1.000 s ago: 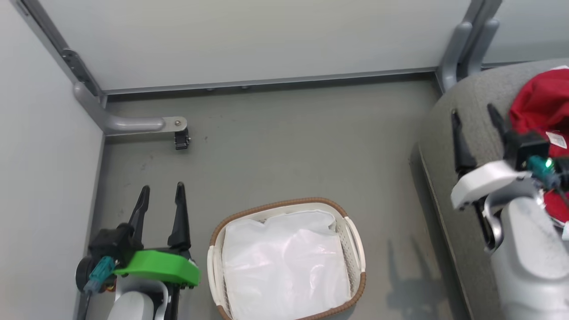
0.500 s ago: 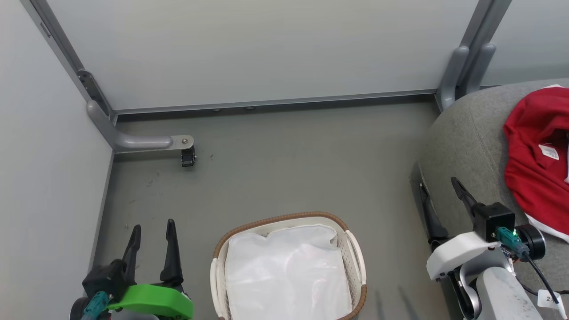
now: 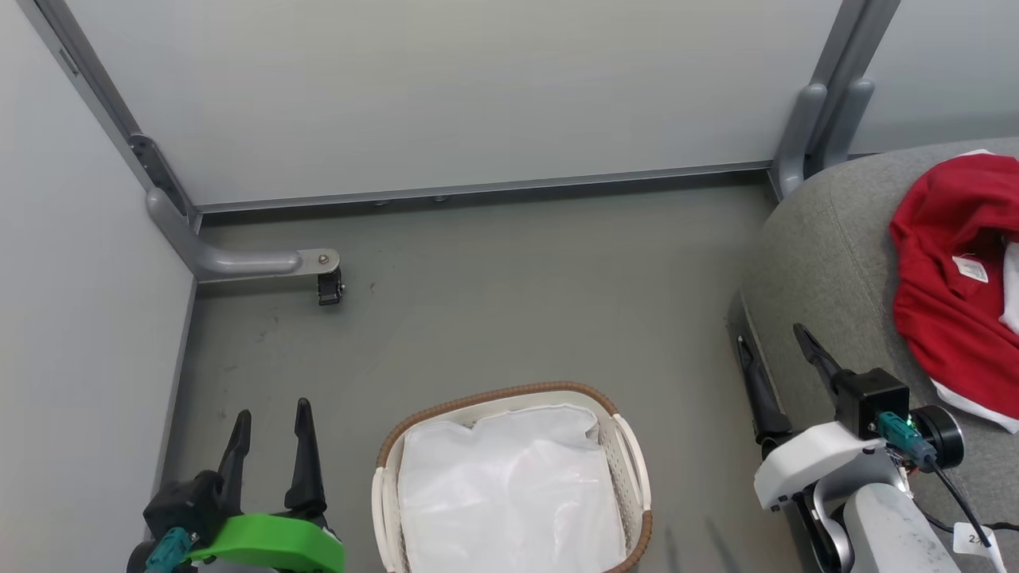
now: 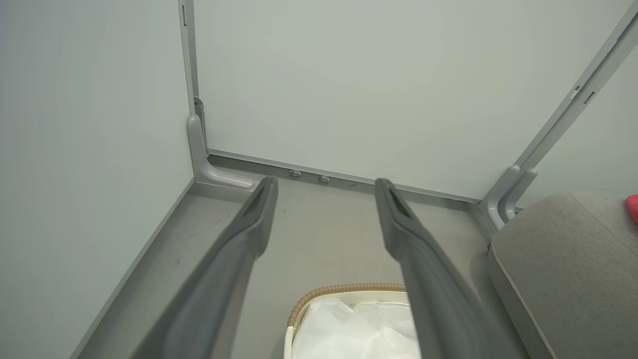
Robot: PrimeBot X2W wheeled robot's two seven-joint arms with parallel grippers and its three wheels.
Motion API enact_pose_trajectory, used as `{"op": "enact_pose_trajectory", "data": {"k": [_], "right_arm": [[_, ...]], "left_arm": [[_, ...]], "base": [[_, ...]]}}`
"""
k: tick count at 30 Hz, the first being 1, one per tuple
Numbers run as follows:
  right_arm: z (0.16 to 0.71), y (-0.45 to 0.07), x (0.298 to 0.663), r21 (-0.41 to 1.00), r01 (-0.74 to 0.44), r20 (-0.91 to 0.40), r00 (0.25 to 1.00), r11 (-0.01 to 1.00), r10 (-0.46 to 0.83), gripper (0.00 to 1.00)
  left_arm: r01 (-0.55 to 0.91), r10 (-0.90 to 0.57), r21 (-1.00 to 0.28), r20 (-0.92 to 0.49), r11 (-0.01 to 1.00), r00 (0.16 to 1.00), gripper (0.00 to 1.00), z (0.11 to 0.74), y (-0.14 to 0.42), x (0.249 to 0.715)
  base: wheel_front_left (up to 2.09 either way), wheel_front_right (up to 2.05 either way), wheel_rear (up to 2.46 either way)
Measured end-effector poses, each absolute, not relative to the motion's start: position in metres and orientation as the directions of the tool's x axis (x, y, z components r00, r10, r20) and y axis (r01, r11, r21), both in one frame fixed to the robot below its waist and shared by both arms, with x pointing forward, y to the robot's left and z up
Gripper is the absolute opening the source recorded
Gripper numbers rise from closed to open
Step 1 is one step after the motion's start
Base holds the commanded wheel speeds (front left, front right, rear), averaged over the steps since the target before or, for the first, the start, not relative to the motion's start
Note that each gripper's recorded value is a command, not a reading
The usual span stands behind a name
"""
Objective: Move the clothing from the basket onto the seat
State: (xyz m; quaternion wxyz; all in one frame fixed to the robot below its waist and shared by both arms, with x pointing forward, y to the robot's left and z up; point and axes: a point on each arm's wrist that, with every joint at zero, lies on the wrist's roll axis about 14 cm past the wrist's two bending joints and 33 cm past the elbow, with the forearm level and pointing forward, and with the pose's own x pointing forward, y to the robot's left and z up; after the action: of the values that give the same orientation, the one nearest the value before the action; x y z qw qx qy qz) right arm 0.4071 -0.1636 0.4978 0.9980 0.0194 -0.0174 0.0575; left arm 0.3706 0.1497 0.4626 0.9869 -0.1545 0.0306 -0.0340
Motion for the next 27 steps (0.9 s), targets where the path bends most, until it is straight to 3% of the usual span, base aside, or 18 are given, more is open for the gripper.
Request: {"op": "enact_pose_trajectory", "data": {"k": [2, 3, 9, 27], "right_arm": [[0.498, -0.163, 0.407, 0.038, -0.116, 0.037, 0.993, 0.993, 0.114, 1.0], [0.497, -0.163, 0.406, 0.039, -0.115, 0.034, 0.993, 0.993, 0.114, 0.0], [0.469, -0.165, 0.395, 0.095, -0.09, -0.058, 0.994, 0.991, 0.095, 0.0], [0.474, -0.18, 0.395, 0.421, 0.014, -0.069, 0.998, 0.907, 0.016, 0.0]], "left_arm": [[0.056, -0.075, -0.322, -0.048, 0.945, 0.996, 1.0, 0.463, 0.15, 0.371], [0.055, -0.076, -0.323, -0.05, 0.945, 0.996, 0.0, 0.462, 0.15, 0.371], [0.026, -0.068, -0.351, -0.11, 0.936, 0.992, 0.0, 0.446, 0.151, 0.365], [-0.088, -0.01, -0.588, -0.161, 0.804, 0.987, 0.0, 0.444, 0.167, 0.366]], "base": [[0.0, 0.0, 0.0], [0.0, 0.0, 0.0], [0.0, 0.0, 0.0], [0.0, 0.0, 0.0]]}}
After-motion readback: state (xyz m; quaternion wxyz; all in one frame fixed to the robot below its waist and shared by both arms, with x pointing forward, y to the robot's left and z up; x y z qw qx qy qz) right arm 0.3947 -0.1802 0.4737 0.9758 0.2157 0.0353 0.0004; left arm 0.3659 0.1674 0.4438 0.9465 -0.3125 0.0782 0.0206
